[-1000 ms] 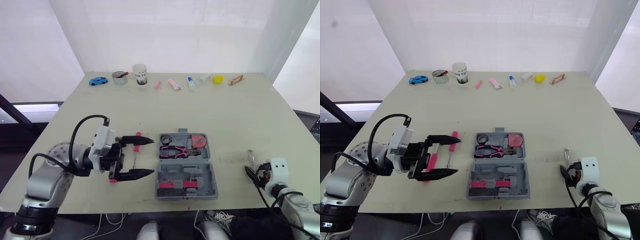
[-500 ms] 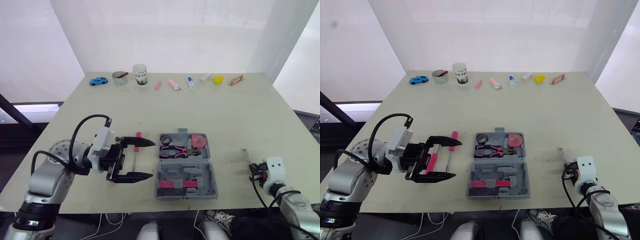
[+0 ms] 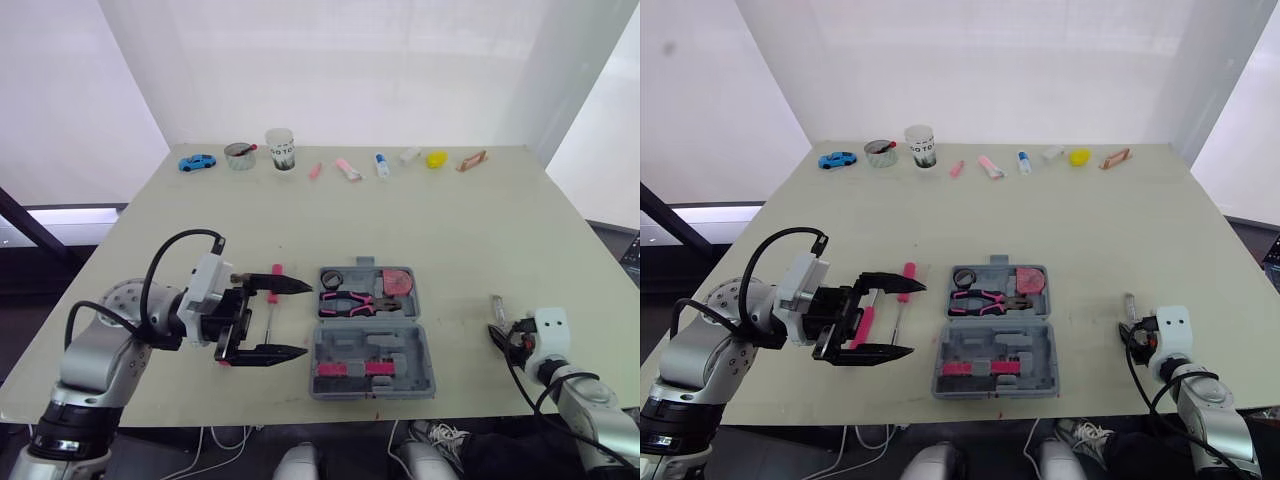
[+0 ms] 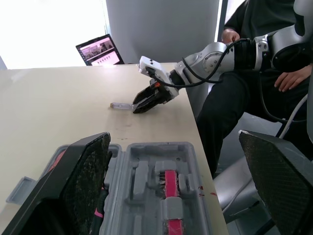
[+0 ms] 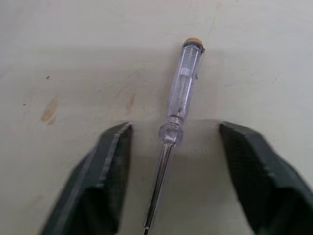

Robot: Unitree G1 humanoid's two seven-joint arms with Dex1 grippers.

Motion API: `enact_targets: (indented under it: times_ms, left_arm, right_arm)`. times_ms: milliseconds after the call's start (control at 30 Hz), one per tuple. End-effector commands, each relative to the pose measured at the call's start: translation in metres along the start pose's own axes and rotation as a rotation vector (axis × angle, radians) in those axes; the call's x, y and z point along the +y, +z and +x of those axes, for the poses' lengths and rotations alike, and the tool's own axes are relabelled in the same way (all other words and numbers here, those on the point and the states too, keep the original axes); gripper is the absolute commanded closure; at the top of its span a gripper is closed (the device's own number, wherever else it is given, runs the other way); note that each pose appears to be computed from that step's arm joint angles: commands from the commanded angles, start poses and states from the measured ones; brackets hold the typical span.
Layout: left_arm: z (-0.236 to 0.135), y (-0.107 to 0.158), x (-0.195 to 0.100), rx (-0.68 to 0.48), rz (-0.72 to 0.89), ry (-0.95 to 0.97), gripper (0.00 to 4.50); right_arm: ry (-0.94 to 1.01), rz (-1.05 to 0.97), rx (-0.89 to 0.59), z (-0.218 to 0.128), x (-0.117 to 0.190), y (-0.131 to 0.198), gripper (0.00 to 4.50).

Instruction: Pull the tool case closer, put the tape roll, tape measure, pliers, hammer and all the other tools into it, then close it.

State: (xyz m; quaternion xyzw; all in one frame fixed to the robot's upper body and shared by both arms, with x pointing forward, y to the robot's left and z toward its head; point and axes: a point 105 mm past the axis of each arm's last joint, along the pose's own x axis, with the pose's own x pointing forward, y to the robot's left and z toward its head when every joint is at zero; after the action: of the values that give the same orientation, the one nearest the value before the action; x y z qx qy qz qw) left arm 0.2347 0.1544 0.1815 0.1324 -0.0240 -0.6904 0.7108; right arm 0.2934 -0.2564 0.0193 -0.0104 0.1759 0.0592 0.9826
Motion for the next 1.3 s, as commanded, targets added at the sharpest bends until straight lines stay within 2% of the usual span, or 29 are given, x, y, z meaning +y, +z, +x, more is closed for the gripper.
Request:
enact_targets:
  times_ms: [33, 333, 433, 533, 600, 700, 967, 1167, 1300]
  left_arm:
    - [-0.001, 0.008, 0.000, -0.008, 0.039, 0.000, 0.00]
    - [0.000, 0.011, 0.000, -0.009, 0.048, -0.005, 0.00]
    - [0.001, 0.011, 0.001, -0.010, 0.049, -0.007, 0.00]
    - [0.000, 0.010, 0.002, -0.007, 0.050, -0.006, 0.00]
    - [-0.001, 0.010, 0.003, -0.005, 0.052, -0.002, 0.00]
    - [-0.001, 0.010, 0.004, -0.005, 0.054, 0.000, 0.00]
    - [-0.002, 0.009, 0.004, -0.008, 0.050, 0.006, 0.00]
    - [-0.005, 0.008, 0.004, -0.006, 0.046, 0.018, 0.00]
    - [-0.008, 0.008, 0.004, -0.001, 0.047, 0.024, 0.00]
  right_arm:
    - [-0.005, 0.013, -0.033, 0.000, -0.004, 0.006, 0.17]
    - [-0.013, 0.069, -0.055, 0.006, 0.000, 0.006, 0.17]
    - [-0.037, 0.073, -0.056, 0.006, -0.001, 0.004, 0.93]
    - [-0.047, 0.072, -0.056, 0.005, -0.002, 0.003, 2.10]
    - [-0.045, 0.062, -0.060, 0.005, -0.002, 0.004, 3.13]
    - [-0.047, 0.054, -0.071, 0.005, -0.004, 0.006, 4.36]
    - [-0.026, 0.013, -0.111, 0.005, -0.004, 0.018, 4.44]
    - [0.140, -0.097, -0.081, 0.002, 0.005, 0.042, 4.44]
    - [0.339, -0.179, -0.049, -0.004, 0.027, 0.062, 4.44]
